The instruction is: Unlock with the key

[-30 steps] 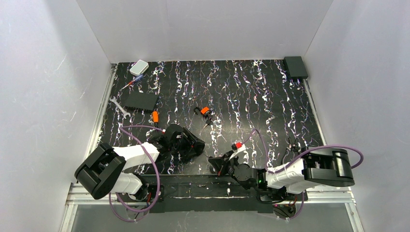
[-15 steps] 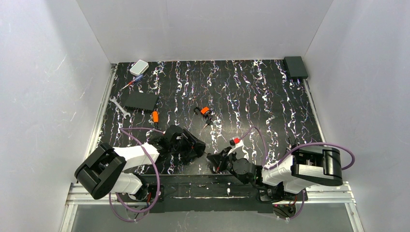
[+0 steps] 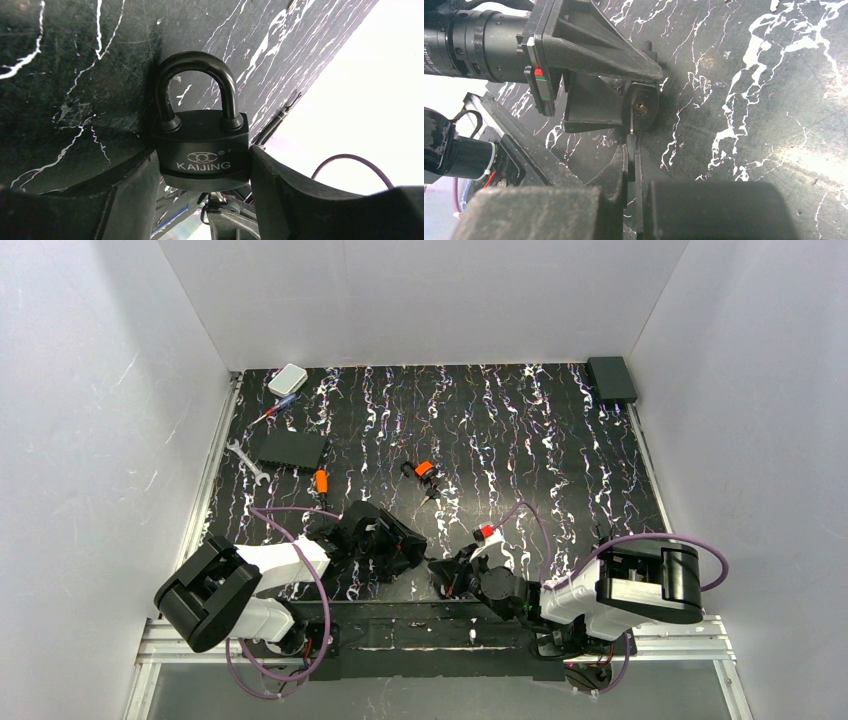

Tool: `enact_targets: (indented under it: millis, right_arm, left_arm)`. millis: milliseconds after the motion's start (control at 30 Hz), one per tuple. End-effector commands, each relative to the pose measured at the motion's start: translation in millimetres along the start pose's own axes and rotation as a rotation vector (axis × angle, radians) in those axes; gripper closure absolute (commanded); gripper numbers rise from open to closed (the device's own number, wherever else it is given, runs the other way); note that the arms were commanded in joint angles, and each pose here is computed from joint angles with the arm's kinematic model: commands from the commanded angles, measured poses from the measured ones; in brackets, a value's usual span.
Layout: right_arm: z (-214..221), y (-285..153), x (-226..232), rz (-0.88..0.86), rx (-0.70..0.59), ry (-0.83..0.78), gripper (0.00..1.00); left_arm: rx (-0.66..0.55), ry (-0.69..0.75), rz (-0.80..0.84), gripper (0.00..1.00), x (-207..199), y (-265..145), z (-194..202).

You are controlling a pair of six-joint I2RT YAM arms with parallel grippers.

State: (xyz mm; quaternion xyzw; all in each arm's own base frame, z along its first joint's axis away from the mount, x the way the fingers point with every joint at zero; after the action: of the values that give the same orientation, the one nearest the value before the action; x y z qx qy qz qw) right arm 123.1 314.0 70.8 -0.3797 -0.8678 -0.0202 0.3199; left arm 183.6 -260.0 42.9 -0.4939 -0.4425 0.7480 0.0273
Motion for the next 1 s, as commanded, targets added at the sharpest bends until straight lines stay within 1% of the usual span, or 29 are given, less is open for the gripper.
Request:
enact_targets:
  millis: [0, 767, 967]
  right_arm:
    - [-14.6, 7.5, 12.2, -0.026, -0.059, 0.032, 0.99]
    - [-17.9, 17.2, 13.8, -0.023, -0.077, 0.057, 0.99]
    - [-19.9, 14.6, 18.3, -0.055, -0.077, 0.034, 0.99]
  left_arm:
    - [0.025, -0.01, 0.005, 1.0, 1.7, -2.3, 6.7]
    - [0.047, -0.013, 0.012, 1.0, -0.5, -2.1, 15.1]
    - [0.052, -0.013, 0.019, 1.0, -2.0, -3.2, 16.9]
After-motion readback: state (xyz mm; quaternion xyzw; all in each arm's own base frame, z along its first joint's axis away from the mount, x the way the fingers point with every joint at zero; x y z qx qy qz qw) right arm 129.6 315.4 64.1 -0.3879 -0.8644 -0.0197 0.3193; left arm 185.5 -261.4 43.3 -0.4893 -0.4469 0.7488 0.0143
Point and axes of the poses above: each gripper's point midway between its finger pads, its own y axis out along the fingers, its own x axis along the line the jaws close on, z = x × y, the point moved 1 cm from there along -y, back along the fingers
